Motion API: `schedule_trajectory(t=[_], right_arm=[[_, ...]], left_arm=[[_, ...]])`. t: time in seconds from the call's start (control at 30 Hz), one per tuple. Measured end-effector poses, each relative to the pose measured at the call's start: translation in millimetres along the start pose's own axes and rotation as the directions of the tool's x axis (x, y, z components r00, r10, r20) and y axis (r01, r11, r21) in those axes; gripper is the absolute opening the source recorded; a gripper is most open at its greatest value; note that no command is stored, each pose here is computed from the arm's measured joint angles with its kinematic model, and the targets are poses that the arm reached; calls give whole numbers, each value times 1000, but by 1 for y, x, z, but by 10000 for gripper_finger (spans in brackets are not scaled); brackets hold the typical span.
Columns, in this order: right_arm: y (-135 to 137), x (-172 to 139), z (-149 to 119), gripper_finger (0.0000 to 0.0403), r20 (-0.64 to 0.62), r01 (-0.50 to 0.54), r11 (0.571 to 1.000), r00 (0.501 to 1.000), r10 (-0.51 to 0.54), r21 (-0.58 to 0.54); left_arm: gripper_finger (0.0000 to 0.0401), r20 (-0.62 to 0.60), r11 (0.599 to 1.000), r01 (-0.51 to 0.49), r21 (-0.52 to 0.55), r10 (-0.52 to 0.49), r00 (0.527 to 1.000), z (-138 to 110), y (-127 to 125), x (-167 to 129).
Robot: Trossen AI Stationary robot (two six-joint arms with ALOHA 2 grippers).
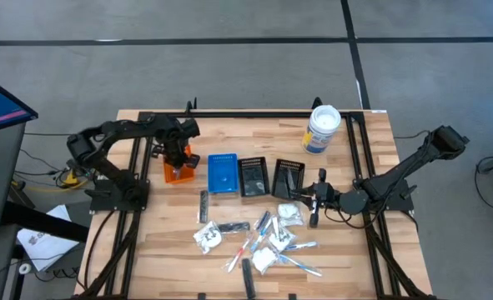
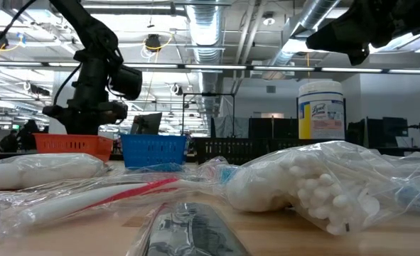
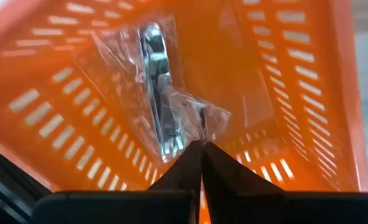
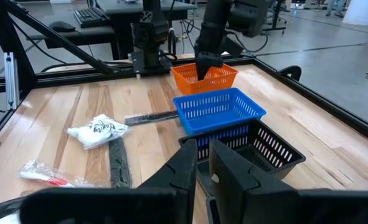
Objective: Pick & Place Travel size toiletries
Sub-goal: Put the nail clippers into the orange bin, then put the pack of cotton buds into the blue bin
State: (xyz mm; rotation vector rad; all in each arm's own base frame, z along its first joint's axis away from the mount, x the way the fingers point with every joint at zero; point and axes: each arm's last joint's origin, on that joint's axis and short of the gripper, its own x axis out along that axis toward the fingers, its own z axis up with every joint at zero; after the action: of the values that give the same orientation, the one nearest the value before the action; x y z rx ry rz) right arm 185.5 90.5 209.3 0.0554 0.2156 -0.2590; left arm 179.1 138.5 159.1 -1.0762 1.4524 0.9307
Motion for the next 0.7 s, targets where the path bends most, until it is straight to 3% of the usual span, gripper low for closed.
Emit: schedule_trajectory(t=[0.17, 0.4, 0.7], right_arm=[[0, 0, 0, 37, 0, -1, 1000, 1000, 1, -1], [-2, 2, 0, 37, 0, 13, 1000, 1000, -13, 3], [-3, 2, 1, 37, 0, 18, 1000, 1000, -18, 6]], left_arm=[[26, 61, 999, -11, 35, 9, 998, -1, 2, -7], [90, 154, 998, 36, 50, -44, 987, -10, 7, -27], [132, 324, 970, 197, 140, -233, 917, -43, 15, -70]])
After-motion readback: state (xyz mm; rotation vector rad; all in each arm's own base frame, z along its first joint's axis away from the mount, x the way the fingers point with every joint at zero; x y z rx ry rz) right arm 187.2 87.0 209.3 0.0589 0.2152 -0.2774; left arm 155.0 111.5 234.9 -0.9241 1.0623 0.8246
